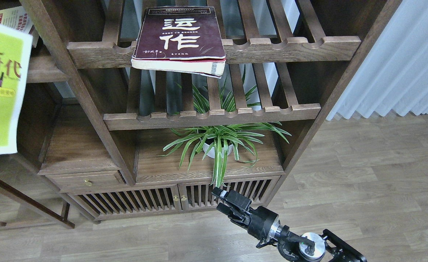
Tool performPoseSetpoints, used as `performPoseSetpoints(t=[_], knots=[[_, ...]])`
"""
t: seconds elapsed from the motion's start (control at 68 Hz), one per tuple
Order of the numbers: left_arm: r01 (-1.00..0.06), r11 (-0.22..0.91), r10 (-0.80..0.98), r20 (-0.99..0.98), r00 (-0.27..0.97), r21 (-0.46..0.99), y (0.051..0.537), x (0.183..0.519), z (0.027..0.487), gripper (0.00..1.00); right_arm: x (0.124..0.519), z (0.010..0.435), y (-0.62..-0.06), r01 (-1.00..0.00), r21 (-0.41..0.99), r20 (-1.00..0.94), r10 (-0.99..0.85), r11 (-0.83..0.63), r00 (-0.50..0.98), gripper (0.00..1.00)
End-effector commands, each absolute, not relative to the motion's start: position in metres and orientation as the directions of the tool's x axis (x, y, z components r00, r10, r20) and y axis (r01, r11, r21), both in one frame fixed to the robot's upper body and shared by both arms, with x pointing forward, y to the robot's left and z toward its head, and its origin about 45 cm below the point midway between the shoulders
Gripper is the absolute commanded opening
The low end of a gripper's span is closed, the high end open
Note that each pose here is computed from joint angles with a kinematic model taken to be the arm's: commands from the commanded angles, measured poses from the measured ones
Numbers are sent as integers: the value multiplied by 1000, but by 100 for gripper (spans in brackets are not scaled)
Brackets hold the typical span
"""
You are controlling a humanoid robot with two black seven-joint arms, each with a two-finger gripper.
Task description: Organize books on shelf
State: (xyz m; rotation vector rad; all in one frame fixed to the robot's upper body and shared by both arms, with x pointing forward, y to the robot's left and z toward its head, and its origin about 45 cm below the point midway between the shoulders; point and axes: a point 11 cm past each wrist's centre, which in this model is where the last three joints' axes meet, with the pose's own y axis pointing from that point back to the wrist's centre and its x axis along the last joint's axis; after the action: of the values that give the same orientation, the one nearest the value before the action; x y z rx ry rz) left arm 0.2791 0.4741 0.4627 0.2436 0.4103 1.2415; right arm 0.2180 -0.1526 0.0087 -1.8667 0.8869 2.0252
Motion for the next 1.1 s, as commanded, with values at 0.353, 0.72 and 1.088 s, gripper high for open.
performPoseSetpoints(t=[0.353,0.72,1.088], knots=[[-960,122,990,-100,100,252,542,275,517,0,213,6,-153,-557,271,-963,-220,-785,-158,100],[-947,187,971,-196,138,260,539,302,490,0,208,5,-152,-556,272,-962,-215,-785,-167,100],[-933,275,941,-265,212,231,520,327,481,0,199,1,-153,-555,279,-960,-211,-784,-185,100]])
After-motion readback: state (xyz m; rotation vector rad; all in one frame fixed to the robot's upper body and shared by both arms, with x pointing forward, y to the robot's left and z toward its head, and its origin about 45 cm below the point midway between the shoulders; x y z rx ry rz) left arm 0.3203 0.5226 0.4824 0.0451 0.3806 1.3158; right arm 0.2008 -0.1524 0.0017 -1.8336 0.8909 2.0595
